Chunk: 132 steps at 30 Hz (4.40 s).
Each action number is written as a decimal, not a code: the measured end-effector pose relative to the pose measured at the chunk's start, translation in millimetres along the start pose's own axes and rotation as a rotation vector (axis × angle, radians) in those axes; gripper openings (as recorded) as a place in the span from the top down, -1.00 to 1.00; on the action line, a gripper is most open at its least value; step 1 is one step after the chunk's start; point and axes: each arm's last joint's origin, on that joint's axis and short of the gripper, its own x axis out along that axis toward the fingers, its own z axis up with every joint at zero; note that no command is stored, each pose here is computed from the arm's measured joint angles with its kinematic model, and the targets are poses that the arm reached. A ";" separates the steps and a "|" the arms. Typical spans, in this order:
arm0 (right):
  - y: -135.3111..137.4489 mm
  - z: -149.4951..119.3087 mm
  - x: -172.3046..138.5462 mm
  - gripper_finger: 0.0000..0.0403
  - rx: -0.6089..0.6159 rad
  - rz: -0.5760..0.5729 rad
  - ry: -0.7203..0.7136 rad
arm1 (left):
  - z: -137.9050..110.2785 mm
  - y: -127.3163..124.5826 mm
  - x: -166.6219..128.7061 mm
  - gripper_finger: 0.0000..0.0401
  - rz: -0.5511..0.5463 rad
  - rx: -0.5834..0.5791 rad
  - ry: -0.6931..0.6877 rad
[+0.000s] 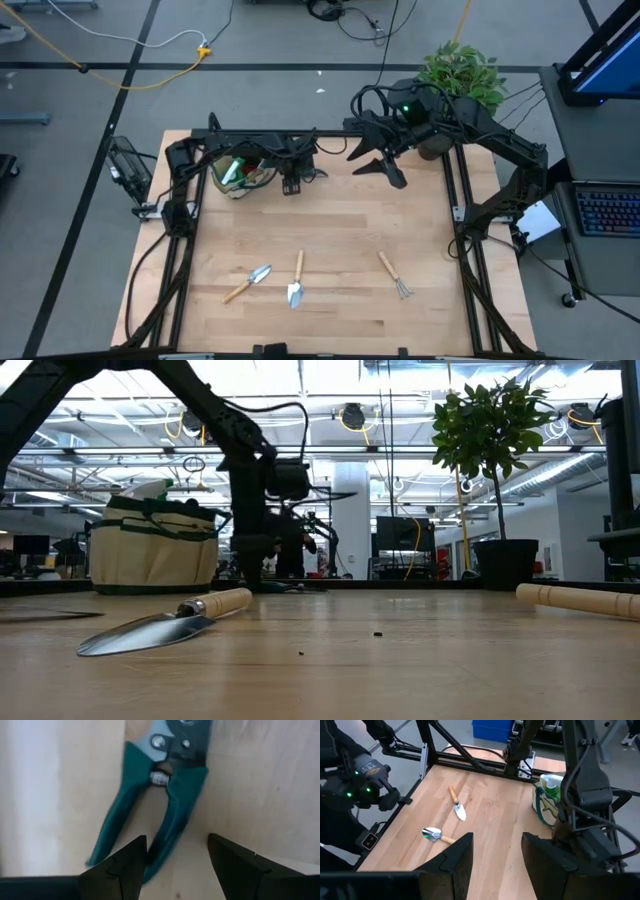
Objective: Pick & Place Garden tools in Gardening bag
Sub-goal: Put the shear scissor into the gardening bag
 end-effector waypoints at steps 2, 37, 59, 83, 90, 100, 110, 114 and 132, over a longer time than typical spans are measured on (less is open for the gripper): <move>-0.3 0.8 0.0 0.21 -0.004 -0.002 -0.007 | -4.7 0.1 3.2 -0.09 -0.006 -0.017 -0.003; -3.2 10.1 -0.3 0.21 -0.004 -0.029 -0.094 | 14.0 -24.1 -64.8 0.76 0.137 0.000 -0.368; -3.2 9.6 -0.1 0.21 -0.094 -0.033 -0.089 | -38.0 -45.6 -232.9 0.76 0.323 -0.252 -0.568; -16.6 -24.3 36.0 0.21 -0.145 -0.091 0.044 | -94.2 -65.8 -295.0 0.76 0.219 -0.513 -0.224; -25.5 -59.9 78.9 0.21 -0.171 -0.084 0.032 | -94.4 -69.6 -298.9 0.76 0.123 -0.525 -0.224; -23.6 -95.7 114.1 0.21 -0.200 -0.075 -0.005 | -90.6 -71.8 -295.2 0.76 0.014 -0.605 -0.191; -20.1 -103.8 121.0 0.21 -0.192 -0.061 -0.004 | -64.4 -77.1 -271.9 0.76 -0.049 -0.598 -0.083; -19.9 -105.8 121.7 0.21 -0.190 -0.059 0.003 | -55.7 -76.3 -275.8 0.76 -0.055 -0.600 -0.101; -28.2 -98.6 120.1 0.21 -0.355 -0.289 0.016 | -18.5 -78.0 -285.6 0.76 -0.219 -0.579 -0.131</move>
